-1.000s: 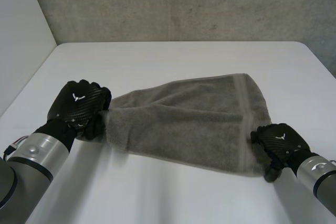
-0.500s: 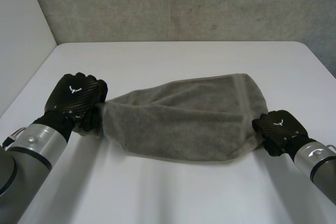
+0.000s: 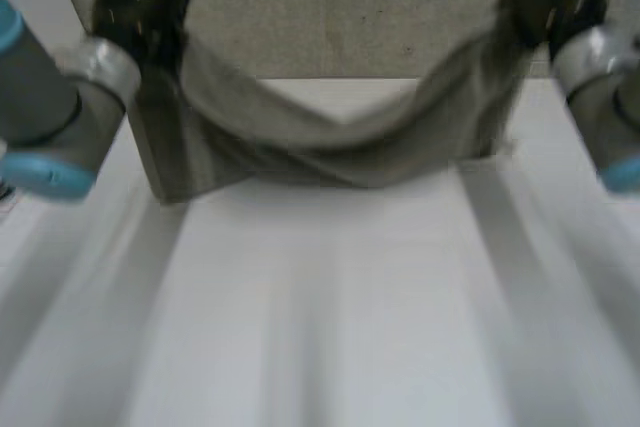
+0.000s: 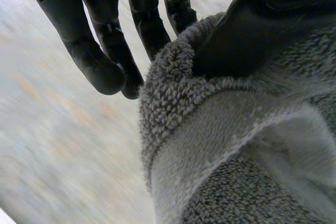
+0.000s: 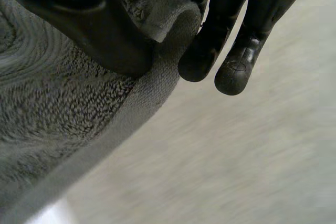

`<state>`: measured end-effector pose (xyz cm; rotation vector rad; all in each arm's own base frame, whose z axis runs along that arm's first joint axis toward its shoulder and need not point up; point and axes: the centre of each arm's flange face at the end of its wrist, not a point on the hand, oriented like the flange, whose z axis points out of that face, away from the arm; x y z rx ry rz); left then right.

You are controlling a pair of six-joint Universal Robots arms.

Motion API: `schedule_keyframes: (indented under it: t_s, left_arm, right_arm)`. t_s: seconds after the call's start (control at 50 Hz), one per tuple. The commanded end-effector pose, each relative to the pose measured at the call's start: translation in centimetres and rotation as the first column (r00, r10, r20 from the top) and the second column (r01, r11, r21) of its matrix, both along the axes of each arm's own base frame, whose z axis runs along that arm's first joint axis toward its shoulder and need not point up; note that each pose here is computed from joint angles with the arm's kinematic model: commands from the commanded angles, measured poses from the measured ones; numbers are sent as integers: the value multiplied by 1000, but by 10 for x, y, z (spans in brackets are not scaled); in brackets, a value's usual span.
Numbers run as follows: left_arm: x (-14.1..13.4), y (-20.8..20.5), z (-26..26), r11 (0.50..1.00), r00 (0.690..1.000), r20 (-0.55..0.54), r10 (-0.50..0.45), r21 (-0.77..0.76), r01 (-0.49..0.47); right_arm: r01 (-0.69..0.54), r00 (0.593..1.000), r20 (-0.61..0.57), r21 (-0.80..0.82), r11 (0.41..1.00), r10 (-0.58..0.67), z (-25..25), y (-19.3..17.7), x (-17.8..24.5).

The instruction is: Fold the towel.

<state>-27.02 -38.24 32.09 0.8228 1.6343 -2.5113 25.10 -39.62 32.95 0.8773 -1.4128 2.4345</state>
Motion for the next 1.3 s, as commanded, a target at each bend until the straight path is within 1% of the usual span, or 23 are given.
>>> schedule_keyframes:
  t_s: [0.02, 0.06, 0.12, 0.16, 0.18, 0.22, 0.24, 0.26, 0.28, 0.32, 0.34, 0.36, 0.38, 0.4, 0.44, 0.46, 0.5, 0.6, 0.72, 0.86, 0.98, 1.08, 1.3]
  left_arm:
    - [0, -7, 94, 933, 976, -217, 15, -347, -91]
    - [-2, -1, 87, 947, 968, -251, -5, -313, -76]
    - [2, -1, 73, 962, 968, -249, -1, -265, -68]
    - [5, 1, 31, 989, 975, -224, 16, -140, -48]
    - [5, 1, 31, 989, 975, -223, 16, -140, -48]
    - [7, 7, -22, 999, 985, -165, 46, 8, -45]
    - [7, 7, -22, 999, 985, -165, 46, 9, -45]
    - [9, 14, -47, 996, 990, -133, 52, 81, -42]
    - [9, 14, -48, 996, 990, -132, 52, 81, -42]
    - [12, 32, -97, 976, 997, -63, 37, 219, -22]
    - [15, 41, -118, 962, 999, -32, 21, 274, -11]
    - [15, 41, -118, 961, 999, -32, 20, 275, -11]
    - [19, 48, -134, 948, 1000, 0, 8, 318, -8]
    - [20, 48, -134, 948, 1000, 0, 8, 319, -8]
    - [33, 56, -159, 926, 998, 69, 2, 376, -27]
    - [34, 56, -159, 926, 998, 69, 2, 376, -28]
    - [47, 61, -172, 913, 990, 139, 2, 405, -59]
    - [53, 73, -172, 910, 980, 197, -10, 407, -73]
    - [52, 89, -158, 916, 979, 203, -24, 397, -60]
    - [51, 112, -158, 907, 976, 212, -48, 419, -46]
    - [53, 114, -162, 900, 975, 217, -47, 433, -53]
    - [55, 113, -160, 902, 976, 216, -38, 428, -59]
    - [57, 107, -147, 920, 978, 205, -21, 387, -61]
  right_arm:
    - [11, 983, 177, -264, 965, 37, 70, -2, 0]
    - [-15, 983, 176, -227, 974, 56, 59, 3, 1]
    - [-27, 985, 161, -191, 981, 59, 49, 7, 0]
    - [-71, 990, 113, -91, 993, 81, 21, 19, 0]
    - [-71, 990, 113, -91, 993, 81, 21, 19, 0]
    - [-114, 992, 58, 71, 991, 110, -22, 31, 1]
    - [-114, 992, 58, 72, 991, 110, -22, 31, 1]
    - [-118, 993, 35, 170, 978, 114, -46, 36, -2]
    - [-118, 993, 35, 171, 978, 114, -46, 36, -2]
    - [-127, 991, 2, 355, 926, 135, -89, 55, -5]
    - [-127, 991, 2, 356, 926, 135, -90, 55, -5]
    - [-124, 990, -7, 429, 895, 140, -109, 66, -8]
    - [-126, 988, -15, 478, 869, 151, -125, 76, -10]
    - [-126, 988, -15, 479, 869, 151, -125, 76, -10]
    - [-127, 983, -43, 530, 839, 176, -148, 90, -18]
    - [-127, 983, -43, 530, 839, 176, -148, 91, -18]
    - [-92, 984, -82, 544, 834, 161, -154, 99, -31]
    - [-61, 987, -94, 543, 837, 133, -148, 108, -42]
    - [-34, 991, -93, 536, 844, 99, -140, 113, -52]
    - [29, 996, -90, 573, 819, 27, -144, 112, -74]
    - [47, 996, -87, 610, 791, 8, -157, 114, -84]
    - [46, 996, -85, 620, 783, 9, -164, 114, -85]
    - [93, 995, -86, 595, 799, -52, -169, 97, -101]
